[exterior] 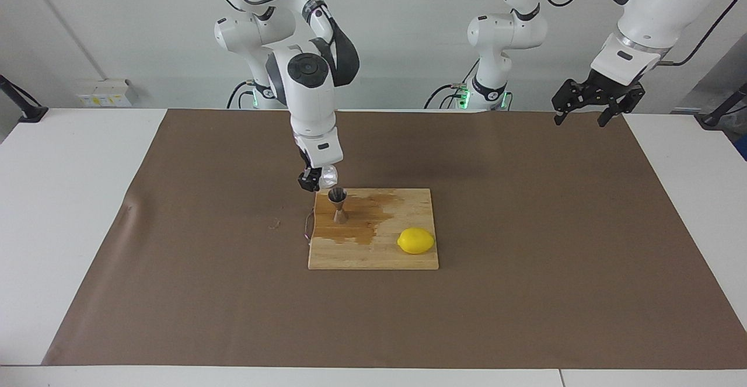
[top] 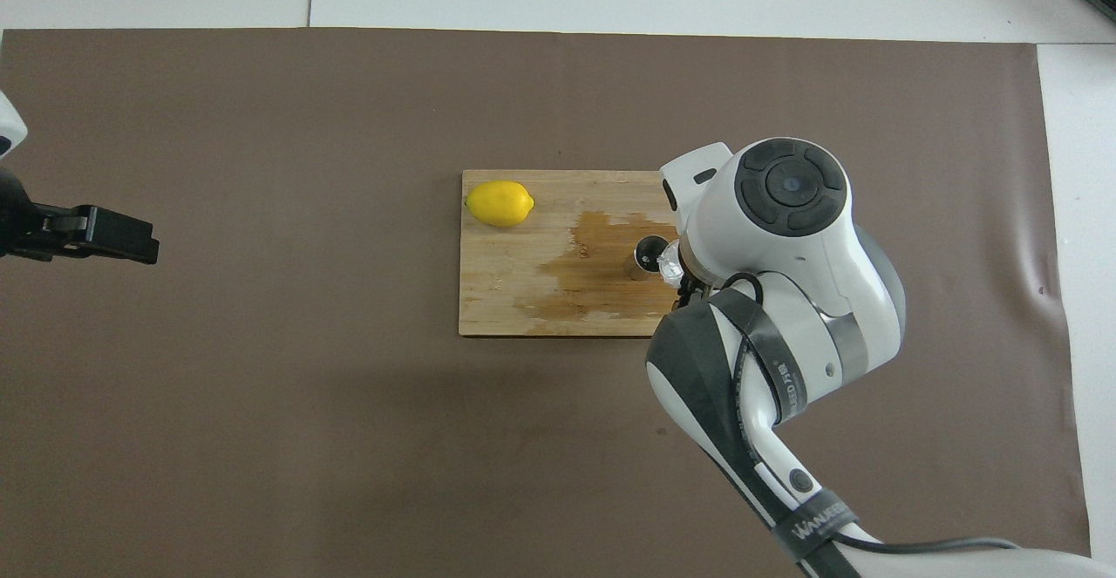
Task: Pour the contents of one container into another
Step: 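Tilt the white cup with the right gripper to pour into the metal cup, then carry the white cup back and lower it beside the board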
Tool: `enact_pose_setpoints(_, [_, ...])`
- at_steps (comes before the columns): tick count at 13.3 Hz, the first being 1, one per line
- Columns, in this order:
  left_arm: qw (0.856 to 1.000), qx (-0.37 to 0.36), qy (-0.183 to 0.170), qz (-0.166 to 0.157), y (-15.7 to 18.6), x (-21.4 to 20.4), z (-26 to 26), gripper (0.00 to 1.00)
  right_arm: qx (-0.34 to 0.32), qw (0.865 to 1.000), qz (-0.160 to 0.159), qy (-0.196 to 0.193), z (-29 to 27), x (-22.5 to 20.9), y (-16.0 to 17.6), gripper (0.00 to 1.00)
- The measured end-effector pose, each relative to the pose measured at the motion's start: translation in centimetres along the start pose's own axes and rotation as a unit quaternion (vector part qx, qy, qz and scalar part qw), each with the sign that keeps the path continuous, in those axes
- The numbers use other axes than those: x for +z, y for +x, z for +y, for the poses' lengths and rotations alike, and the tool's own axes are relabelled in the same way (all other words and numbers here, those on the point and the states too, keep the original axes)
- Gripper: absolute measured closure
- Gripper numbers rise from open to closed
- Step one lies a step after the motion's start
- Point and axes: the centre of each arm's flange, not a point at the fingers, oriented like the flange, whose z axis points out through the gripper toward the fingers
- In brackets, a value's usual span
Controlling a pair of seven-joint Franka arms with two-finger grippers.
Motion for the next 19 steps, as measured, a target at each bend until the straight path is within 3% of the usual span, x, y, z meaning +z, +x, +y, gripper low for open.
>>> enact_pose_setpoints(4, [1.000,0.000,0.000,0.000,0.0,0.0,0.0,0.00,0.013,1.000,0.017,0.006,0.4,-0.7,-0.4,0.49])
enact_pose_setpoints(8, [1.000,0.000,0.000,0.000,0.0,0.0,0.0,0.00,0.011,0.998,0.062,0.005,1.5,-2.1,-1.1,0.49])
enact_pose_setpoints(13, [1.000,0.000,0.000,0.000,0.0,0.0,0.0,0.00,-0.042,0.992,0.118,0.025,3.9,-1.7,-3.4,0.49])
enact_pose_setpoints(17, [1.000,0.000,0.000,0.000,0.0,0.0,0.0,0.00,-0.098,0.977,0.185,0.043,7.3,-0.8,-7.9,0.49])
enact_pose_setpoints(19, [1.000,0.000,0.000,0.000,0.0,0.0,0.0,0.00,-0.111,0.973,0.195,0.045,8.6,0.3,-10.5,0.49])
